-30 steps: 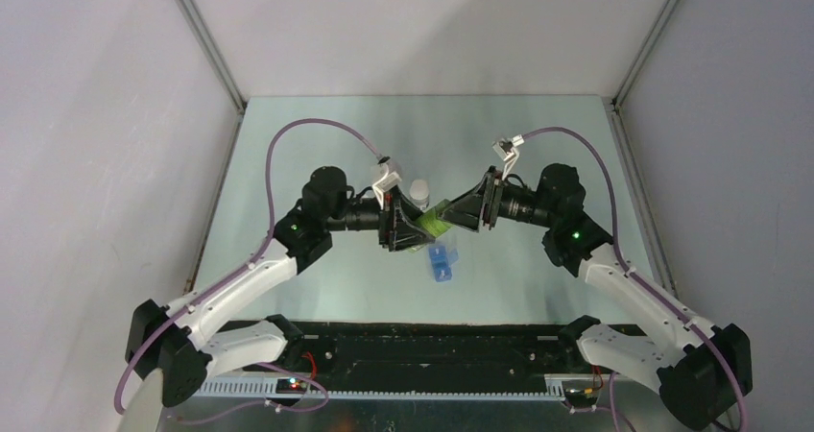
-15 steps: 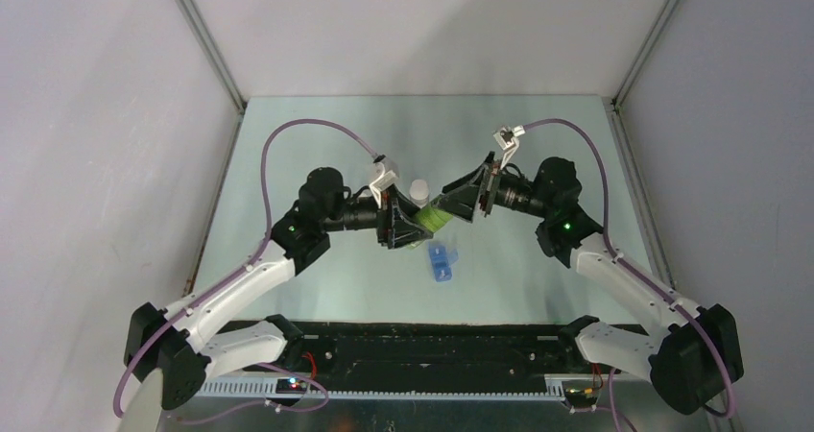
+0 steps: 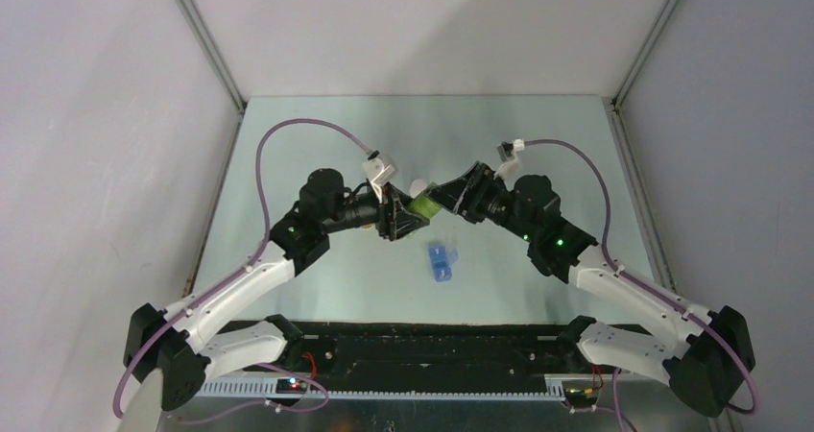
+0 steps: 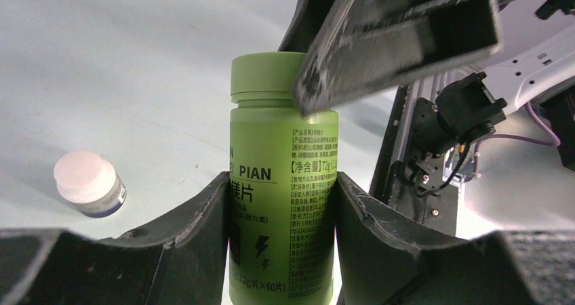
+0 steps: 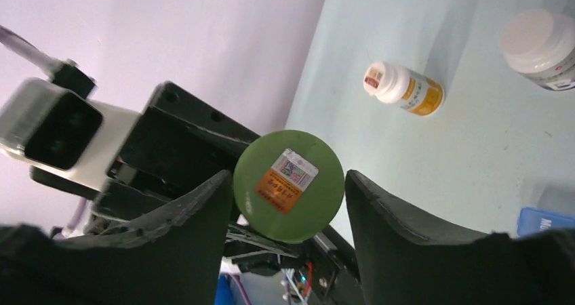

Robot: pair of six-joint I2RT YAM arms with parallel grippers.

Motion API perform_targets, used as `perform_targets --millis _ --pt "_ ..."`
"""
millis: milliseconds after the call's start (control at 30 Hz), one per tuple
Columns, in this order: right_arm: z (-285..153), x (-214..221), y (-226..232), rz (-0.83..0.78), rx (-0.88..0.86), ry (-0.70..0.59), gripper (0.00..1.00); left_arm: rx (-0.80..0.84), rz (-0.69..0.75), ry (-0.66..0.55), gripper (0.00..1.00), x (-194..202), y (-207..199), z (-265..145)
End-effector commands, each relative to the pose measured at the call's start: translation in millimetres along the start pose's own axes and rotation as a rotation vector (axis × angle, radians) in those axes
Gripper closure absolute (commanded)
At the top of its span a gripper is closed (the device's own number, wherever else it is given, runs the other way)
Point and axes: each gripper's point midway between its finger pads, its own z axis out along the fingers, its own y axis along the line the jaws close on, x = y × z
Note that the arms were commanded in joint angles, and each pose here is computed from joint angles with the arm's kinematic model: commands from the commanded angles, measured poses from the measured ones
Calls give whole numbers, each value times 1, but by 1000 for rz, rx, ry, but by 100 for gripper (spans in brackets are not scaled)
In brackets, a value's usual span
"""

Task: Sort the pills into containers
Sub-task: Unscrew the lid of the pill bottle.

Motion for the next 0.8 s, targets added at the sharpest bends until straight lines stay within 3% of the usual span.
perform_targets --millis 0,33,133,333,567,667,767 --pt "-6 -31 18 12 -47 -154 28 -13 54 -58 100 -13 -1 -6" --pt "-6 -30 19 6 -55 -147 19 -11 51 -59 100 -13 -2 -6" --pt "-4 -29 21 9 -68 -140 11 -8 48 -60 100 -13 -2 -6" --pt "-1 -22 22 20 -88 -96 25 -10 47 -68 100 -15 -4 -8" --pt "1 -16 16 6 -48 -46 19 -15 46 -73 100 -17 -3 -9" --pt "1 -15 17 2 -53 -36 21 -19 43 -76 100 -18 -3 -9" --pt "1 -13 19 4 -65 -27 39 -21 34 -83 100 -22 -4 -9"
